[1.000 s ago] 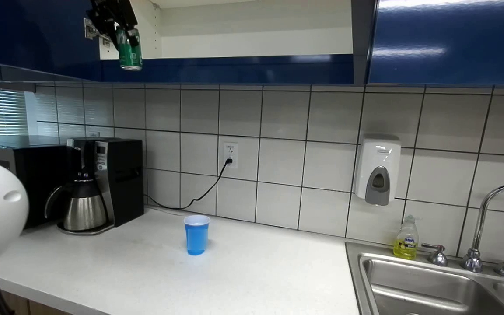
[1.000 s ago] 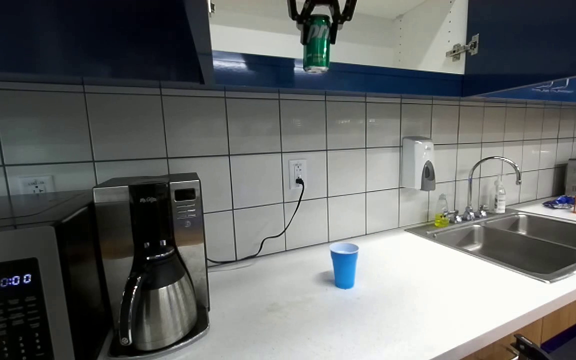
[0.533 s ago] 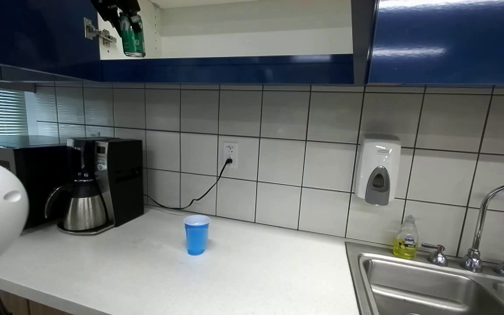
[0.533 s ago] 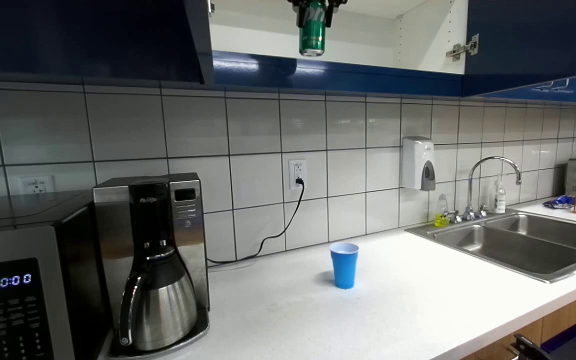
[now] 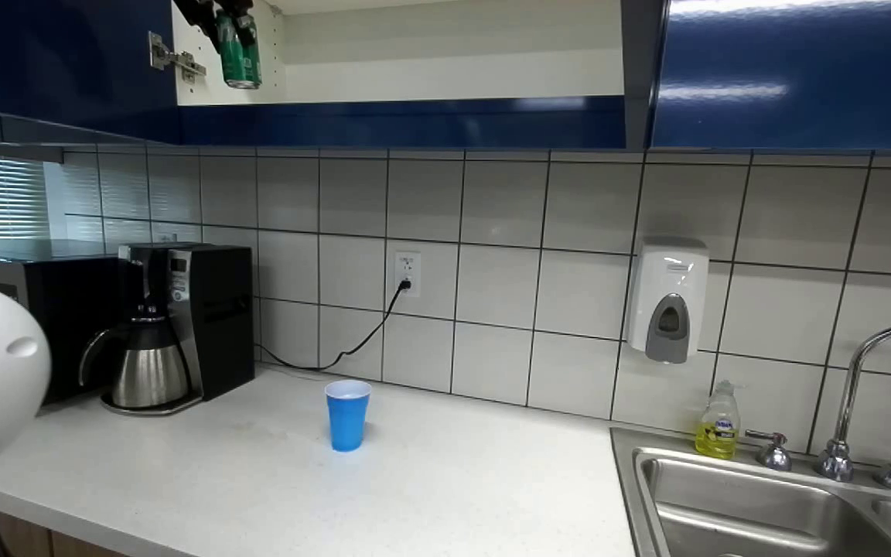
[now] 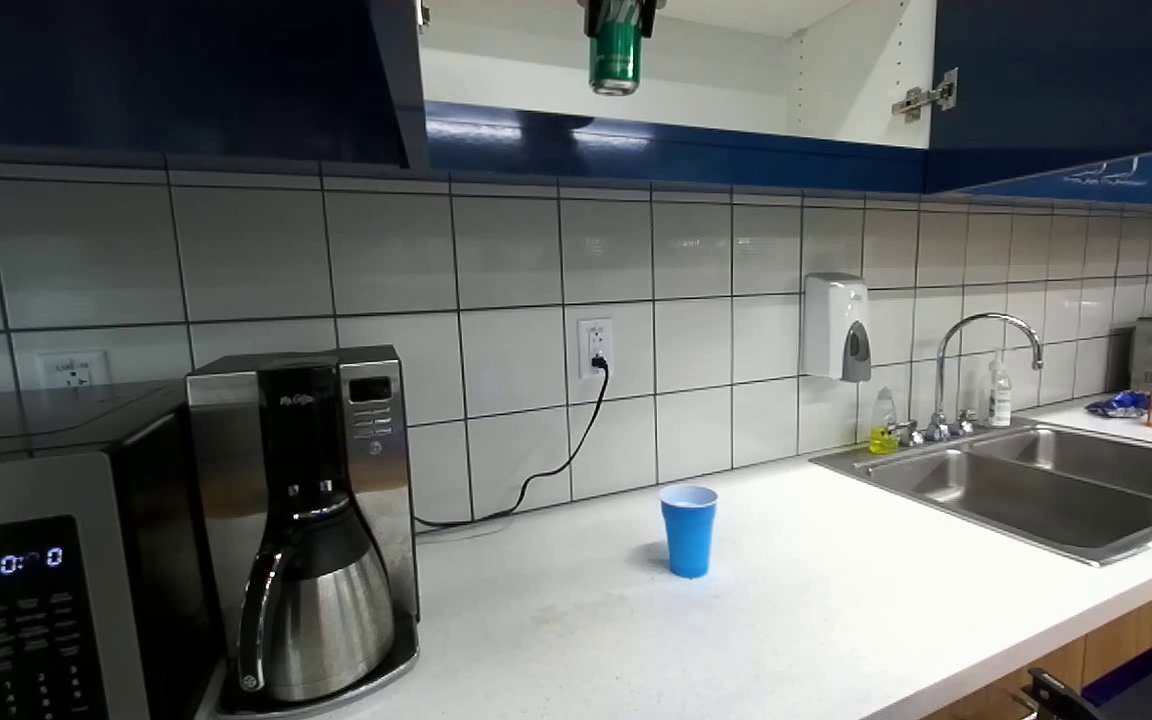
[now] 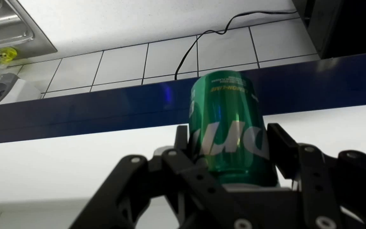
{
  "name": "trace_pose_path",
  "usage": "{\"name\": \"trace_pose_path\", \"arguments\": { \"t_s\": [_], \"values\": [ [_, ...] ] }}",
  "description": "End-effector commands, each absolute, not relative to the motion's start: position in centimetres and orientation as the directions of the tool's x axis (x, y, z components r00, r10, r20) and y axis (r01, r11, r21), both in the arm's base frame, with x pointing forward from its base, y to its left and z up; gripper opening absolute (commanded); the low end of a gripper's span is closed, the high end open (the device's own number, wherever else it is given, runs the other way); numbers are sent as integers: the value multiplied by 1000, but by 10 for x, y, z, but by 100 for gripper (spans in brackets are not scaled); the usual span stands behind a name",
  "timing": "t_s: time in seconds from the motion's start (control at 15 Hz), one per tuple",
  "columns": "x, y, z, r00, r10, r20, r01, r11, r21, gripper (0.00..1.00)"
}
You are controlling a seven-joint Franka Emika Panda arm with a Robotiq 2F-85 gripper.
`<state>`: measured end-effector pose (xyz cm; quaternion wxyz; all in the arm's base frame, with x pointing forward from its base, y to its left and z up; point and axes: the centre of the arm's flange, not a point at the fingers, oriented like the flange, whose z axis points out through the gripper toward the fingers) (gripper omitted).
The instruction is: Put the green can in the open upper cabinet.
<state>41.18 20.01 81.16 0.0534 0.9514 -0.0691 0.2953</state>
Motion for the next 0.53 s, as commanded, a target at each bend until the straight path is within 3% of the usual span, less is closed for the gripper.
{"name": "trace_pose_path", "arguments": {
  "t_s": [0.0,0.47],
  "values": [
    [426,205,834,814,-114,570,-181,-982,62,38],
    [452,202,844,812,-130,569,-200,-978,62,38]
  ]
}}
